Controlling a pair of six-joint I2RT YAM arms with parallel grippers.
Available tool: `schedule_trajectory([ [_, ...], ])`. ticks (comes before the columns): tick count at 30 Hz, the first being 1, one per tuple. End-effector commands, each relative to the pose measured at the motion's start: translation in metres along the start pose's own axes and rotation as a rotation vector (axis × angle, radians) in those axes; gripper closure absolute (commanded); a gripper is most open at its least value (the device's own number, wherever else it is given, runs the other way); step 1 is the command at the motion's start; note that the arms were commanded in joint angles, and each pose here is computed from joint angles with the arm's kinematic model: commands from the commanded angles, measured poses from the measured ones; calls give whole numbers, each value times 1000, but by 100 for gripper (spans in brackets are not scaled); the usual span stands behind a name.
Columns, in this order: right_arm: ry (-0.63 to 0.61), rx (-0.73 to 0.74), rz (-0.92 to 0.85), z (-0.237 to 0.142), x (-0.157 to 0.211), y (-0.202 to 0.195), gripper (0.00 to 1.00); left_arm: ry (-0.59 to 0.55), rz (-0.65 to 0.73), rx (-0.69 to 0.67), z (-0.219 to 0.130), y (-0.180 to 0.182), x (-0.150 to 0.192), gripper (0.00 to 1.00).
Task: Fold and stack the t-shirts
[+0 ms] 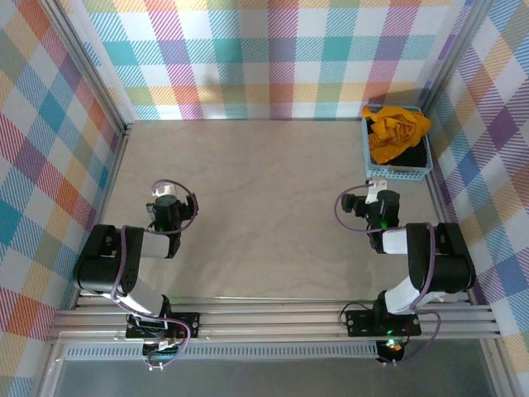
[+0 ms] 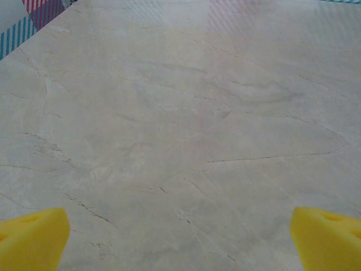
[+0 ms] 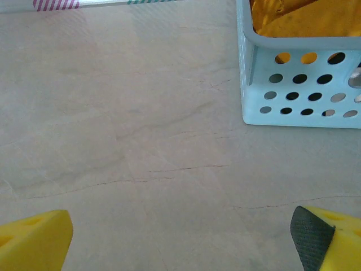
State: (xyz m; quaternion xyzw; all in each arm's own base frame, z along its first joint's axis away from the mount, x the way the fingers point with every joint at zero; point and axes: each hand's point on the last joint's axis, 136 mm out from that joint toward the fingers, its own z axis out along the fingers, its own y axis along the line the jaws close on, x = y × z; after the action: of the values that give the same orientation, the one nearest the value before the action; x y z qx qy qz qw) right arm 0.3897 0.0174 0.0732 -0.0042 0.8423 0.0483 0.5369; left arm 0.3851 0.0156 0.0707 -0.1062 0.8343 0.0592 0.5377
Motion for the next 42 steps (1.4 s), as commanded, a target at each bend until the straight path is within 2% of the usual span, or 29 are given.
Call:
schedule_trajectory([
  [1,-58,-18,2,-1,-20,2,0,-45,3,20,1,-6,-14,0],
  [21,-59,-17,2,-1,-20,2,0,-44,2,20,0,-6,-13,0],
  [24,-72,-14,2,-2,-22,2,0,-52,20,16,-6,-9,-21,0],
  [26,-70,58,-9,-11,-40,-2,0,-59,129,-68,-18,-20,-45,0],
  [27,-43,94,-18,-17,-52,-3,0,-80,185,-64,-26,-34,-62,0],
  [28,-43,124,-9,-23,-67,-3,0,-143,169,-38,-34,-46,-83,0],
  [30,-126,141,57,-39,-122,2,0,-276,91,51,-54,-75,-145,0],
  [31,-104,154,148,-43,-140,0,0,-276,-13,20,-58,-75,-174,0],
  [32,-10,134,224,-44,-142,2,0,-198,-144,-38,-57,-67,-186,0],
  [33,93,143,330,-48,-147,2,0,-37,-267,-105,-59,-58,-191,0],
  [34,124,230,450,-49,-148,-12,0,64,-340,-158,-58,-51,-195,0],
  [35,147,183,522,-41,-153,-13,0,145,-406,-101,-45,-63,-205,0],
  [36,151,158,595,-32,-160,-18,0,242,-463,29,-27,-86,-207,0],
  [37,151,180,642,-26,-164,-25,1,299,-502,109,-17,-104,-210,0],
  [39,141,252,708,-10,-176,-45,5,325,-519,248,-10,-146,-225,0],
  [42,126,296,722,22,-198,-65,4,309,-466,421,-24,-207,-246,0],
])
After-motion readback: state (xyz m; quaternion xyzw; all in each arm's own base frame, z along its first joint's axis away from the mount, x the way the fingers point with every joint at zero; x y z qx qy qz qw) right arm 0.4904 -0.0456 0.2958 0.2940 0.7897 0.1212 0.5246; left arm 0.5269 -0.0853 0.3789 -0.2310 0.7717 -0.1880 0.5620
